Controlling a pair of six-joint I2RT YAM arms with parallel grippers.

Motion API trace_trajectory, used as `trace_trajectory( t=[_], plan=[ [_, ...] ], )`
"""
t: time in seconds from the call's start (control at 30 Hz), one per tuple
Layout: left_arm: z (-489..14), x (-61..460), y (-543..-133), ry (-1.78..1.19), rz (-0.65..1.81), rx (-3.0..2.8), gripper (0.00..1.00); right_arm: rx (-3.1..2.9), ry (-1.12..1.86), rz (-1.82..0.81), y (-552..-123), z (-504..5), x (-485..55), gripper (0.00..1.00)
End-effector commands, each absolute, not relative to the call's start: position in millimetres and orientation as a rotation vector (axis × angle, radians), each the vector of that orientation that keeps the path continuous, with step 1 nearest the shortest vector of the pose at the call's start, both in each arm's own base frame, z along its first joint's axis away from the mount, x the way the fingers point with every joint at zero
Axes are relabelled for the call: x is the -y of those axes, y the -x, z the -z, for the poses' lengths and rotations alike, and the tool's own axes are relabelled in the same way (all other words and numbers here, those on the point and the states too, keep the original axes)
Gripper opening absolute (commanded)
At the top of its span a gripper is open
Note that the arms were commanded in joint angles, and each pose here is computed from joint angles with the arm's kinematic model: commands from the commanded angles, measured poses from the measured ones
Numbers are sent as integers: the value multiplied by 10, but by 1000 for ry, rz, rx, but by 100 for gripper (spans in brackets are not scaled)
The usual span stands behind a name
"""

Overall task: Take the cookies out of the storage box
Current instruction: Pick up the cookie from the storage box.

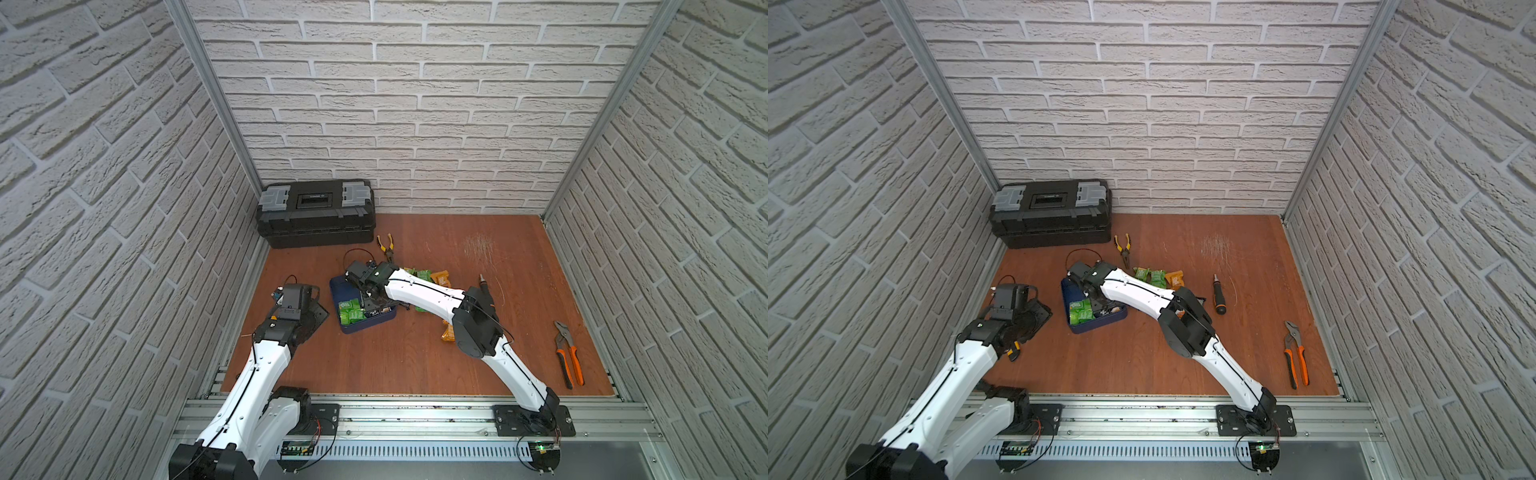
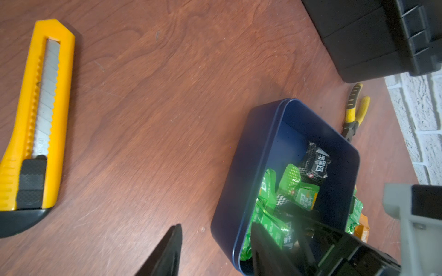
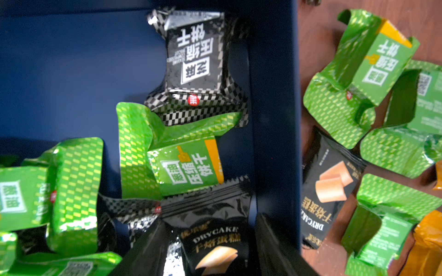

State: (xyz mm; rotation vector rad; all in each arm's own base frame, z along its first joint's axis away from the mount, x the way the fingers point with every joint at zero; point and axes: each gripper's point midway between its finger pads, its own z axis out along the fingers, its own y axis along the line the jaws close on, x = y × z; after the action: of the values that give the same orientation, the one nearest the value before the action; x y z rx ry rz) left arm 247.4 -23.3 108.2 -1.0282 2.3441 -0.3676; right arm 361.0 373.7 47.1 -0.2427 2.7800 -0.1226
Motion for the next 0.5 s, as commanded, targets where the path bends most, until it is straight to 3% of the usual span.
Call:
trace_trajectory(
  t=[0.0, 0.47],
  plan=[
    [-1145, 219, -2536, 1029, 370, -2325, 52, -2804, 173, 125, -3677, -357, -3692, 61],
    [-1148, 202, -2524, 1036, 363, -2318, 52, -2837, 337, -128, -3594, -389, -4095, 54]
  ],
)
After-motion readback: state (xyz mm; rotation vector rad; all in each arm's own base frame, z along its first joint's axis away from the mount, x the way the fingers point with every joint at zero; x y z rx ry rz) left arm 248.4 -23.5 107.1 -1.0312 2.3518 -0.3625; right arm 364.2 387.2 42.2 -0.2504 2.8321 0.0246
